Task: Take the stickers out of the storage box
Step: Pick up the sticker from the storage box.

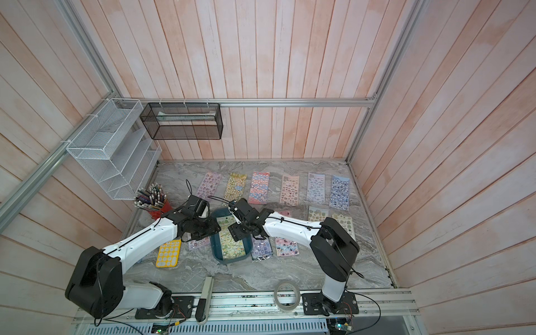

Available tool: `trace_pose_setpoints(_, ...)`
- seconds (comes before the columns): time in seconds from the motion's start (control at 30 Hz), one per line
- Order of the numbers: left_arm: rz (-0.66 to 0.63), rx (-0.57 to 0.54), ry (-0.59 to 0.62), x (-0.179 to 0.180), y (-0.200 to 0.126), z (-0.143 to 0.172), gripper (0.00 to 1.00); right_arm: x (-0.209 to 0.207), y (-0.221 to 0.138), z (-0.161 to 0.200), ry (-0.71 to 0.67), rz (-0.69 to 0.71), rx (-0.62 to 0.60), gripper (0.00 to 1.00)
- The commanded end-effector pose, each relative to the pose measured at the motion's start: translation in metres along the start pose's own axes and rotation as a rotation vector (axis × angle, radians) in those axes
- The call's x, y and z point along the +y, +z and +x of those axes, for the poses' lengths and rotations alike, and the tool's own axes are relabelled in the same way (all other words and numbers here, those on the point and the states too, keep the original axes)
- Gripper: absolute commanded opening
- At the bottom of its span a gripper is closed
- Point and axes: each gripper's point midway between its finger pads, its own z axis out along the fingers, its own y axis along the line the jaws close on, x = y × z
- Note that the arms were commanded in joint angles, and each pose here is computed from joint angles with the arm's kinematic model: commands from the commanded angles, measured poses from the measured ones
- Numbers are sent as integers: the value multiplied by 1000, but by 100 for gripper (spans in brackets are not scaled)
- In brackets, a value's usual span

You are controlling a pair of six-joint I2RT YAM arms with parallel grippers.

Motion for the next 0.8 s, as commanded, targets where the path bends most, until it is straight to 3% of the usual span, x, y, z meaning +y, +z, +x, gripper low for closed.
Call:
trace_pose_setpoints(0.0, -13, 8, -15, 5, 11, 4, 54, -10, 7, 11, 9, 88, 47, 76)
trace_pose_setpoints(0.37, -29, 36, -37, 10, 28, 7, 32, -11, 32, 8, 37, 188, 80, 69)
trace_pose_setpoints(0.77, -32, 24, -63, 14, 22, 11, 14, -17, 63, 20, 178, 258, 149, 82)
